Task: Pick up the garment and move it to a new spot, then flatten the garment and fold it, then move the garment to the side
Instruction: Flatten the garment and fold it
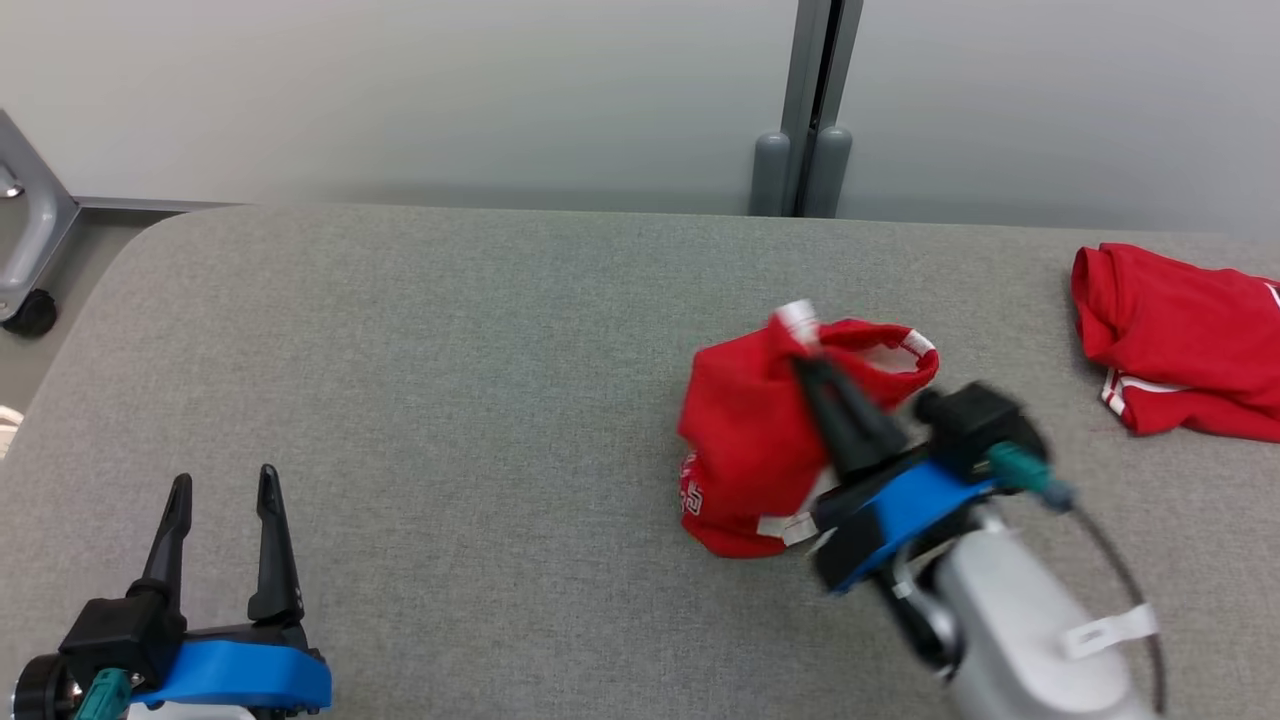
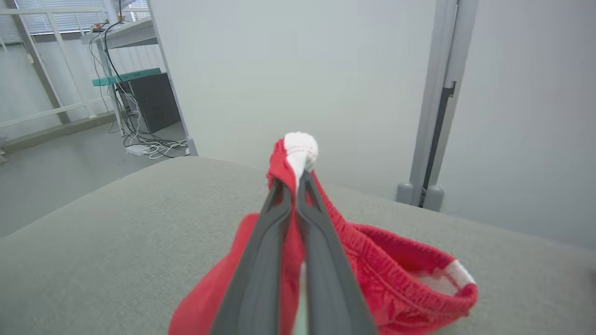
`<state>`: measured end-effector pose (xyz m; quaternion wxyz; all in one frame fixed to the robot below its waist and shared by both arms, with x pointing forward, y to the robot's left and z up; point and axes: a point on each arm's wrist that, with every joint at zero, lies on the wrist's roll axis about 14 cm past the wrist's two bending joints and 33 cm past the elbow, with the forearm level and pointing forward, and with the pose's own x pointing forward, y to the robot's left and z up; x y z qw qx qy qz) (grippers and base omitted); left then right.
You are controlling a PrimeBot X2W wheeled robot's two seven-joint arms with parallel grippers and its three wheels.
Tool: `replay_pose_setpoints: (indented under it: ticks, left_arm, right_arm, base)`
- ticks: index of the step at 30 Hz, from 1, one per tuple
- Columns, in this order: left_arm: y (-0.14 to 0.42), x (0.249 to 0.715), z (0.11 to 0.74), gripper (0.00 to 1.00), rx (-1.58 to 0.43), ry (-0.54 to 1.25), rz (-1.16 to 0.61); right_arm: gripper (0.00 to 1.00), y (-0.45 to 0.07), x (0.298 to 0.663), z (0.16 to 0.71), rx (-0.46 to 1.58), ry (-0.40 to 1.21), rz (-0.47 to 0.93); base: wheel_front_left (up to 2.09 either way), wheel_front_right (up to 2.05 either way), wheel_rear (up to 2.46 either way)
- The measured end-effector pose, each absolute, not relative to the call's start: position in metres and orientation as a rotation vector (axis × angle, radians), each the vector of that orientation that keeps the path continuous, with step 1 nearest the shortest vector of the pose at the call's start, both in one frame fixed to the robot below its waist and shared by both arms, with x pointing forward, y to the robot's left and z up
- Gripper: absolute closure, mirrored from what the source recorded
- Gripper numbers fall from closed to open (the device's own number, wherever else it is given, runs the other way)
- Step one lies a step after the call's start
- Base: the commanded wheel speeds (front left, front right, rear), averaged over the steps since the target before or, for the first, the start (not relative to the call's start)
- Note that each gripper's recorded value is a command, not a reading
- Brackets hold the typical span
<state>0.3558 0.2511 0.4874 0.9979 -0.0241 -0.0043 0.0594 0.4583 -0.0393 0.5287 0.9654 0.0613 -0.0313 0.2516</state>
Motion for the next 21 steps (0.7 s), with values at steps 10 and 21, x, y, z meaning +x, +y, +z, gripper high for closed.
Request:
replay_pose_setpoints:
  ticks: [10, 21]
  left_arm:
    - [0.255, 0.352, 0.482, 0.00, -0.059, 0.006, 0.141]
    - [0.256, 0.354, 0.481, 0.00, -0.059, 0.007, 0.151]
  right_arm:
    - [1.00, 0.098, 0.364, 0.493, 0.106, 0.072, 0.970]
    - [0.00, 0.112, 0.348, 0.472, 0.146, 0.172, 1.036]
  base:
    - [0.00, 0.00, 0.00]
    - [0.00, 0.00, 0.00]
